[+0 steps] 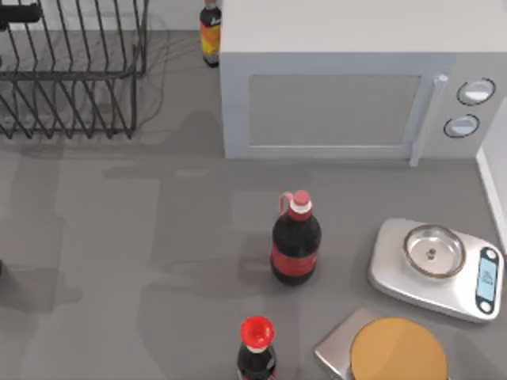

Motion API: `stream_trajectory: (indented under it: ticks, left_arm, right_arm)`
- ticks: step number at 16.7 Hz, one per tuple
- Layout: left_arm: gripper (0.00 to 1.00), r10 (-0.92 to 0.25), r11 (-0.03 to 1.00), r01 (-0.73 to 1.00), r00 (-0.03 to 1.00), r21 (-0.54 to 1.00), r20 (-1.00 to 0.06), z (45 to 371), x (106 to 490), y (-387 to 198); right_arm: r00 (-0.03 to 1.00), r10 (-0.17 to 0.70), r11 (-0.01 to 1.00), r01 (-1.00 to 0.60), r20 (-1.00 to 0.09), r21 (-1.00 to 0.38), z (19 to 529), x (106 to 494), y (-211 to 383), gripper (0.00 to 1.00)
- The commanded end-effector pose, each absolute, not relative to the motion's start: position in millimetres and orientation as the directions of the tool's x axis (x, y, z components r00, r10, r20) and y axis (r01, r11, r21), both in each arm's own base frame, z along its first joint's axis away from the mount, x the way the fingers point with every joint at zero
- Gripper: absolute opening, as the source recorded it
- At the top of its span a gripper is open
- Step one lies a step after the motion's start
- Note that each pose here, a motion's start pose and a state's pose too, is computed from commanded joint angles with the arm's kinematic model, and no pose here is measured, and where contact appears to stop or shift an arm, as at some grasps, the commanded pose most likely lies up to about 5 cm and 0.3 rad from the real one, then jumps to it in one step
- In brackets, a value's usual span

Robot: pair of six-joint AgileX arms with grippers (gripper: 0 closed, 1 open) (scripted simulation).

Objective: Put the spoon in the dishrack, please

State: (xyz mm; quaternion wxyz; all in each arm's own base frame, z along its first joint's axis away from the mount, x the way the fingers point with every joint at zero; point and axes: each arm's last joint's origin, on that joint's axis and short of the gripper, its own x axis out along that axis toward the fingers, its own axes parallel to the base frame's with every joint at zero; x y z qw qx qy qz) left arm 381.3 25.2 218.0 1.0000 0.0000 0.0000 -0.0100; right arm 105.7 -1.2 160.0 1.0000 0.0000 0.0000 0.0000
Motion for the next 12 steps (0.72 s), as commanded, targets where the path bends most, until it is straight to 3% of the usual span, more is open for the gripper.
stream_trajectory:
  ticks: [7,12]
  left_arm:
    - [0.98,-0.020,1.000,0.020,1.000,0.000,0.000,218.0,381.3,25.2]
    - [1.00,-0.020,1.000,0.020,1.000,0.000,0.000,218.0,381.3,25.2]
  right_arm:
    - [1.000,0.000,1.000,0.000,0.000,0.000,160.0,105.7,-1.2,1.00]
    - [1.000,0.000,1.000,0.000,0.000,0.000,160.0,105.7,-1.2,1.00]
